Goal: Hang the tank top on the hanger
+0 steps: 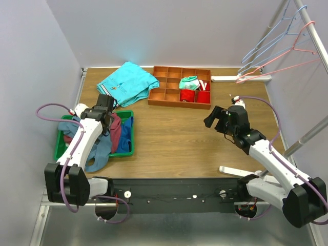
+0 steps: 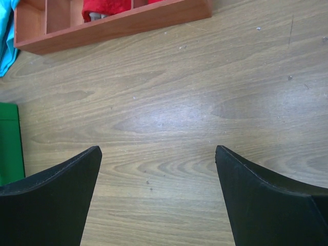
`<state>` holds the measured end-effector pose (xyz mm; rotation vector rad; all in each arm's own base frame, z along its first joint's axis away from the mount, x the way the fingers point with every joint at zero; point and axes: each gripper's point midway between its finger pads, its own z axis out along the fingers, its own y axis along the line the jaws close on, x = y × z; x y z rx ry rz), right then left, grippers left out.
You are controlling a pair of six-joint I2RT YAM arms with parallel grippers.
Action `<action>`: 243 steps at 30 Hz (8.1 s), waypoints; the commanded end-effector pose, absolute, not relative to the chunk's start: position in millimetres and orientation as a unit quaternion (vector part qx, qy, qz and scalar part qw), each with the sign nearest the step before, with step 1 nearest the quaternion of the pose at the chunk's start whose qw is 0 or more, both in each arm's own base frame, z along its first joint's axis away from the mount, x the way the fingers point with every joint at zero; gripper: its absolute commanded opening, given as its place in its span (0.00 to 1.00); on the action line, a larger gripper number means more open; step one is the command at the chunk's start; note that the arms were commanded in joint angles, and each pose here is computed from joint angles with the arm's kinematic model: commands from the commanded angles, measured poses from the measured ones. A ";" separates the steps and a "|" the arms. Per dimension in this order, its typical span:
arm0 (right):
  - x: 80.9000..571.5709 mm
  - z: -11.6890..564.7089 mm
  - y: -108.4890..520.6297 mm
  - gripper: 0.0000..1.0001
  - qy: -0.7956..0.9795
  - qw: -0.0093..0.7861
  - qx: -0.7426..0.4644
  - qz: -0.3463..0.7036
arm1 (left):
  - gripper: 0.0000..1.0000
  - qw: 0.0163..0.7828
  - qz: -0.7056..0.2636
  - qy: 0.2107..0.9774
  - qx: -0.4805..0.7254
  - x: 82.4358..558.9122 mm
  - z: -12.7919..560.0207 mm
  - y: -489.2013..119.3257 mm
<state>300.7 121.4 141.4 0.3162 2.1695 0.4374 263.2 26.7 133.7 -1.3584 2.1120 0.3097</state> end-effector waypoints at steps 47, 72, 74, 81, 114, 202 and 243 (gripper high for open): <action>303.3 194.4 117.5 1.00 0.856 0.470 0.118 0.176 | 0.02 0.382 -0.270 0.872 0.143 238.8 245.6 -269.2; 282.8 82.5 282.3 0.81 0.918 0.356 -0.047 0.169 | 0.66 0.334 -0.094 0.933 -0.093 251.6 119.2 -169.5; 283.0 78.4 283.8 0.80 0.919 0.354 -0.048 0.169 | 0.66 0.332 -0.078 0.935 -0.095 257.4 115.8 -168.7; 272.4 57.8 286.8 0.69 0.924 0.331 -0.056 0.181 | 0.61 0.319 -0.014 0.942 -0.100 276.9 80.4 -167.5; 335.3 358.6 271.8 0.01 0.779 0.592 -0.008 0.205 | 0.00 0.562 -0.089 0.810 -0.144 332.7 353.2 -142.9; 219.3 100.2 146.7 0.92 0.866 0.449 0.156 0.157 | 0.42 0.604 -0.390 0.561 0.411 352.1 404.7 -549.7; 218.8 94.4 143.2 0.93 0.869 0.446 0.157 0.144 | 0.44 0.601 -0.334 0.597 0.413 362.6 389.2 -511.7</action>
